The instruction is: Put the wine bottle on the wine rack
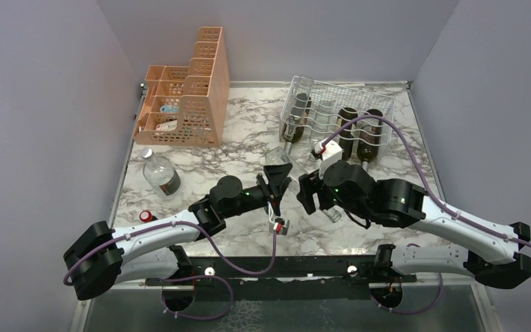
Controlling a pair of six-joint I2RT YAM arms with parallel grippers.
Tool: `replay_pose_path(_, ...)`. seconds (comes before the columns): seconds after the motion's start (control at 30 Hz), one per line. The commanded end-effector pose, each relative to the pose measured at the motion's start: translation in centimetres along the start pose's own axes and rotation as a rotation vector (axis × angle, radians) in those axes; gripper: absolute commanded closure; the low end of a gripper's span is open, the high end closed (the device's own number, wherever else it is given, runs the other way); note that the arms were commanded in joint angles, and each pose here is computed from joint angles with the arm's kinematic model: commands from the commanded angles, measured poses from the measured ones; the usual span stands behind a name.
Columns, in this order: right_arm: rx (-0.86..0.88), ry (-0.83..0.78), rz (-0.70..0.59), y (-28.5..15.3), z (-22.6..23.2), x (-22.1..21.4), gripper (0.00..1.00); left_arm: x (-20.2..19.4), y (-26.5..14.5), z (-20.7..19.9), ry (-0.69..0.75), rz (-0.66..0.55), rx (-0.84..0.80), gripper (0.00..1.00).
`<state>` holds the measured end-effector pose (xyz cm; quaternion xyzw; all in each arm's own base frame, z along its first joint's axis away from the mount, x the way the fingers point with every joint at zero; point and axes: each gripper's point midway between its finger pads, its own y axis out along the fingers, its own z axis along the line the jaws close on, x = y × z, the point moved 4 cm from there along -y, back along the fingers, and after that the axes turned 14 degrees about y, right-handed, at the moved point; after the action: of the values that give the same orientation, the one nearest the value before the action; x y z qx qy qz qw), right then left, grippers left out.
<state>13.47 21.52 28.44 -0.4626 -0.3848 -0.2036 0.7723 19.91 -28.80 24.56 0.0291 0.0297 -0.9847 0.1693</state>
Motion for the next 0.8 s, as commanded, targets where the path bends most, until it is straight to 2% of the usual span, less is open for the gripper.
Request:
replay_pose_path(0.0,0.044,0.028,0.038,0.2,0.5,-1.2,0.23,0.5,-0.4,2.8,0.057,-0.035,0.099,1.00)
replay_pose_path(0.1,0.060,0.028,0.055,0.5,0.8,-1.7,0.26,0.5,-0.5,2.8,0.058,-0.036,0.098,1.00)
replay_pose_path(0.2,0.063,0.026,0.063,0.8,1.0,-1.8,0.32,0.6,-0.6,2.7,0.055,-0.039,0.095,1.00)
replay_pose_path(0.3,0.063,0.023,0.060,1.0,1.1,-1.8,0.48,0.6,-0.7,2.8,0.050,-0.039,0.096,1.00)
replay_pose_path(0.37,0.060,0.023,0.050,1.1,1.1,-1.6,0.65,0.6,-0.7,2.7,0.047,-0.039,0.094,0.95)
replay_pose_path(0.4,0.056,0.022,0.042,1.1,1.1,-1.5,0.73,0.6,-0.8,2.6,0.042,-0.039,0.095,0.89)
replay_pose_path(0.47,0.041,0.024,0.018,1.0,0.9,-1.0,0.89,0.7,-0.9,2.5,0.031,-0.039,0.095,0.71)
replay_pose_path(0.53,0.020,0.032,-0.017,1.0,0.5,-0.5,0.97,0.7,-1.0,2.4,0.016,-0.036,0.095,0.51)
replay_pose_path(0.57,0.008,0.039,-0.039,0.9,0.3,-0.1,0.99,0.7,-1.1,2.4,0.008,-0.036,0.098,0.12)
replay_pose_path(0.6,0.005,0.045,-0.053,0.8,0.3,0.1,0.99,0.7,-1.2,2.4,-0.001,-0.035,0.098,0.02)
replay_pose_path(0.77,-0.084,0.073,-0.229,1.0,-0.5,3.0,0.99,0.5,-1.4,2.4,-0.010,-0.014,0.101,0.01)
